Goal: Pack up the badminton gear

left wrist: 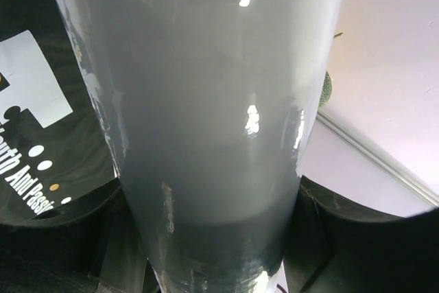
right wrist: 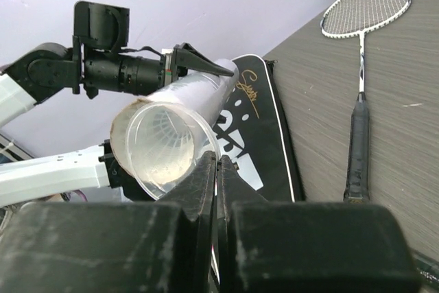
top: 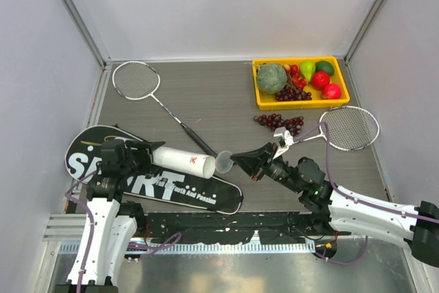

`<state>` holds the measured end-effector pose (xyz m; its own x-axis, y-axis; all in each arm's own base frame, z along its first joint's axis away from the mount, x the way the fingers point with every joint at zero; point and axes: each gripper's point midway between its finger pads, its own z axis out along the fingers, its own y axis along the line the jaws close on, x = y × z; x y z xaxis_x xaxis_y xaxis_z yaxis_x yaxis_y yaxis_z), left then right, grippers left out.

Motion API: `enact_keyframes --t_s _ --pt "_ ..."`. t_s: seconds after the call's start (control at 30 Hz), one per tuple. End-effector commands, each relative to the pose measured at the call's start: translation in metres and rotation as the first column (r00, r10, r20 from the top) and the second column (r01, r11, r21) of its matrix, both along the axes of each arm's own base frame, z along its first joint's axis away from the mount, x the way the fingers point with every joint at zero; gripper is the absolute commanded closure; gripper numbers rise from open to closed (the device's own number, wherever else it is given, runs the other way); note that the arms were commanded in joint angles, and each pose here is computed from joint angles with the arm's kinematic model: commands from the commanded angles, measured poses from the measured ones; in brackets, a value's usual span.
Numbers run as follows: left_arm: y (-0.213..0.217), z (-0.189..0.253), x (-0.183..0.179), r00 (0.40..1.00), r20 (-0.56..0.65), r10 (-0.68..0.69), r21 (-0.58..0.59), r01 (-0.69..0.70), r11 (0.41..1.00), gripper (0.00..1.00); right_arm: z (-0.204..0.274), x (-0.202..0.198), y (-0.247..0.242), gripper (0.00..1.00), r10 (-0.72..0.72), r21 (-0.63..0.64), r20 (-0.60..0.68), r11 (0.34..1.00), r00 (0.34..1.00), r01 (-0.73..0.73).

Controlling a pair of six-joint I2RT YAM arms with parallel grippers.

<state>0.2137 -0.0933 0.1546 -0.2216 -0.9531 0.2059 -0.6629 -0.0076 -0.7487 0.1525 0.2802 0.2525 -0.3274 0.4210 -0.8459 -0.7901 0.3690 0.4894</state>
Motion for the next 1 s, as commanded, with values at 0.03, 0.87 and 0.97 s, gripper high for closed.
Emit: enact_keyframes --t_s 0.03,0.87,0.97 --pt "-0.002 0.016 0.004 0.999 0.041 0.006 -0.028 -0.005 1.0 1.0 0.044 0.001 0.007 0.95 -0.042 0.11 0.089 0.993 0.995 0.032" --pt "-0.007 0.018 0.004 0.998 0.056 -0.006 -0.068 0.009 0.998 1.0 0.029 -0.007 0.044 0.95 -0.026 0.018 0.067 1.0 0.997 0.025" --pt "-0.008 0.019 0.004 0.998 0.057 -0.01 -0.071 0.014 0.997 1.0 0.028 -0.006 0.043 0.95 -0.035 0.019 0.064 0.999 0.997 0.034"
